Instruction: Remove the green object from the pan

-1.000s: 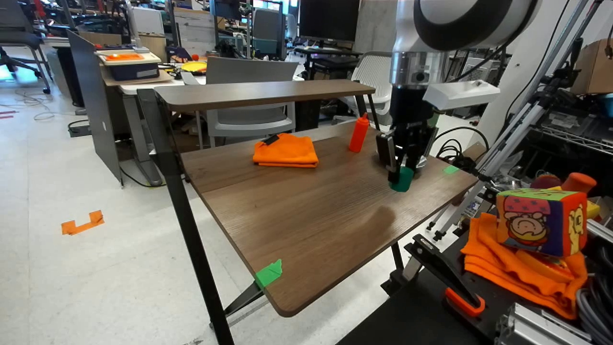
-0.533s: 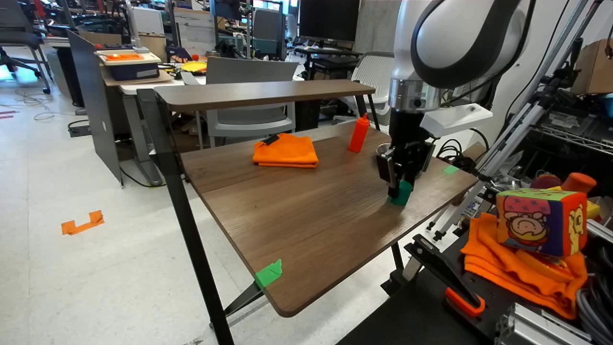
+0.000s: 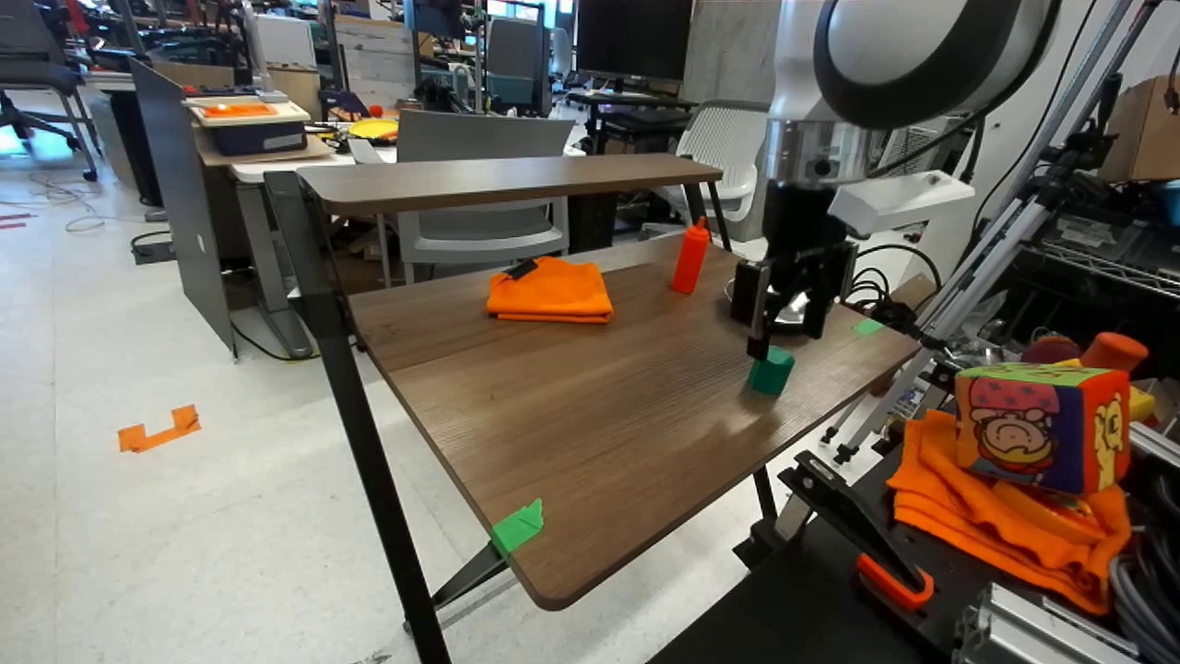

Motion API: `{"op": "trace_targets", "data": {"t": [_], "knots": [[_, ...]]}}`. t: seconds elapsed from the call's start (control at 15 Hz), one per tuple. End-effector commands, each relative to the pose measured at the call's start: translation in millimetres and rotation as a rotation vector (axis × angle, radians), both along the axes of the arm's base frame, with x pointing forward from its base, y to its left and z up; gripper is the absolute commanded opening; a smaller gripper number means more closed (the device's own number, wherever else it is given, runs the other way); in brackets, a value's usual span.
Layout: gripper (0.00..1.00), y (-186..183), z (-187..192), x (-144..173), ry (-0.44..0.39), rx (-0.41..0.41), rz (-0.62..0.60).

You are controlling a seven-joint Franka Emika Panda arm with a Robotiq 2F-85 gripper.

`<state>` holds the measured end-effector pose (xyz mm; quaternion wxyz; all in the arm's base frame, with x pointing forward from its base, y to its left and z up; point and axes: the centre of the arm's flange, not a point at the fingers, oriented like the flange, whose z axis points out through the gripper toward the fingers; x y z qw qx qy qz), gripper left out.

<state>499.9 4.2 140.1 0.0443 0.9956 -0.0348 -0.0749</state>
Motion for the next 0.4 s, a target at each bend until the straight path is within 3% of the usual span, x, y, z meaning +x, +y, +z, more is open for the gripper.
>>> {"op": "trace_targets", "data": {"t": [0.0,0.13,0.33], "knots": [[1.0,-31,81,-27,0.066,0.035,-0.156],[1.0,-67,94,-25,0.144,0.009,-0.242],[1.0,-136,77,-3,0.211,-0.045,-0.387]]}}
